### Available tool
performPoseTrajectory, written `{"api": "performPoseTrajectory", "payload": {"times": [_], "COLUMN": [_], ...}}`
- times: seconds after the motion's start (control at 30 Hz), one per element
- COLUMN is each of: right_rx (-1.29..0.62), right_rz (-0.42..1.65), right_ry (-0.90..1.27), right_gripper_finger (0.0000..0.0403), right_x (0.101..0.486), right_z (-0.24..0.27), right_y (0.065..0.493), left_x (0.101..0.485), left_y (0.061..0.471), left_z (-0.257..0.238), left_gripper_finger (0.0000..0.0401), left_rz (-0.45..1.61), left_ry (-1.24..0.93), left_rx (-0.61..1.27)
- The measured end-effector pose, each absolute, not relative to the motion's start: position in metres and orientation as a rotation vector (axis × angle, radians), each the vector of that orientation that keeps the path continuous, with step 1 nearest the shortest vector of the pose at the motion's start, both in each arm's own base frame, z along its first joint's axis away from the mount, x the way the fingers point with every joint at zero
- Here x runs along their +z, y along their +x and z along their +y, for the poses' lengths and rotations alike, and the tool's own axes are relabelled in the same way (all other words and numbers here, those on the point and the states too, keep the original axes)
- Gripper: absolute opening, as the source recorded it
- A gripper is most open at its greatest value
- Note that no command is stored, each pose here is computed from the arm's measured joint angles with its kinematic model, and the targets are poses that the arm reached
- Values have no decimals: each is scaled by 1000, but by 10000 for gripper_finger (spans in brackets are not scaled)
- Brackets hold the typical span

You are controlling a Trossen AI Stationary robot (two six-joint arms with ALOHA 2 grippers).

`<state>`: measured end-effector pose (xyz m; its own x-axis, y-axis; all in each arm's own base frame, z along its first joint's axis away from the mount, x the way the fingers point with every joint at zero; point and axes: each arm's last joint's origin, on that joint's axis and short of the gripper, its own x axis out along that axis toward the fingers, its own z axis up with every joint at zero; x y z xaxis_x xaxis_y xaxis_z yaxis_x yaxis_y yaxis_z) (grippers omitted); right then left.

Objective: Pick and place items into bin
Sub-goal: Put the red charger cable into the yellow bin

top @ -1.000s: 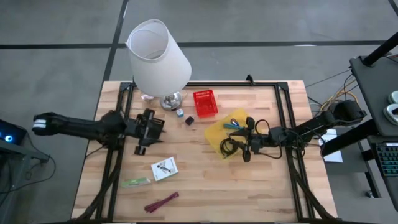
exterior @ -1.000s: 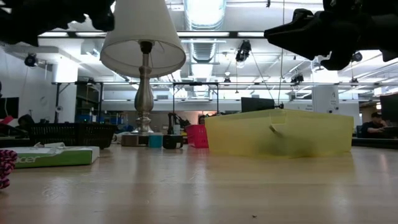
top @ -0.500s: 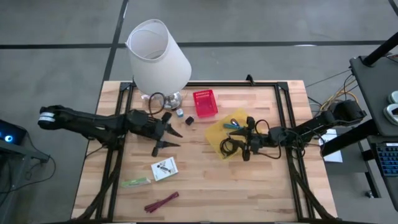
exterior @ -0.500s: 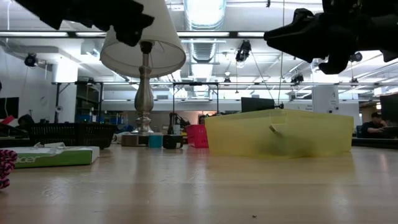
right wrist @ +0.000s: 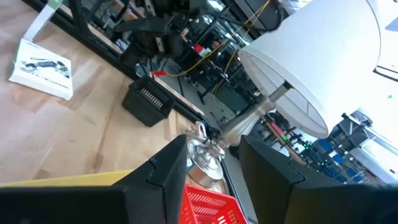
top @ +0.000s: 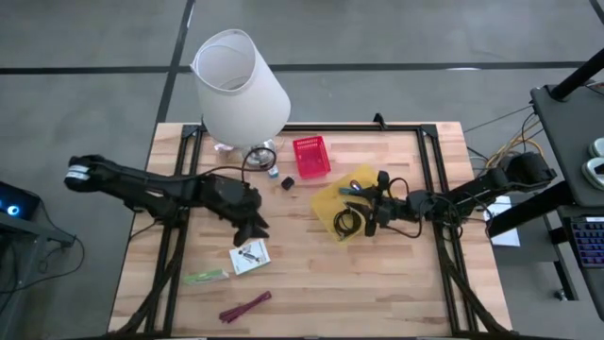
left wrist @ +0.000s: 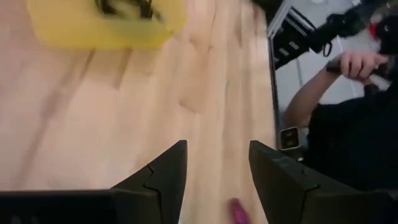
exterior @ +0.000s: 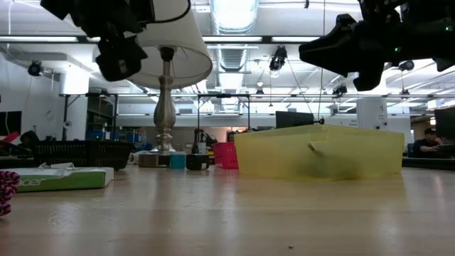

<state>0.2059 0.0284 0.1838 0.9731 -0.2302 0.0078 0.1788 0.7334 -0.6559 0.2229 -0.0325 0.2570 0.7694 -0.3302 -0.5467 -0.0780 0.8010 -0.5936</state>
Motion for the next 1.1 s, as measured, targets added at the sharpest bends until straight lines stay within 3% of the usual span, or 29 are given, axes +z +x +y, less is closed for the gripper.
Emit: {"api": "performPoseTrajectory", "payload": {"times": [0.5,0.8,1.1], "right_rx": [-225,-225,-224], "right_rz": [76,76,77], "right_ry": [-734,-731,-731], "right_gripper_finger": [130,127,127], "right_x": [184,184,184], "right_z": [28,29,29], "right_y": [206,206,206], "left_x": [268,270,256], "left_y": [237,269,283], "left_z": [-71,-106,-125], "left_gripper_finger": [157,157,157], "left_rz": [1155,1252,1454], "left_ry": [-954,-917,-875], "left_rx": [128,89,225]}}
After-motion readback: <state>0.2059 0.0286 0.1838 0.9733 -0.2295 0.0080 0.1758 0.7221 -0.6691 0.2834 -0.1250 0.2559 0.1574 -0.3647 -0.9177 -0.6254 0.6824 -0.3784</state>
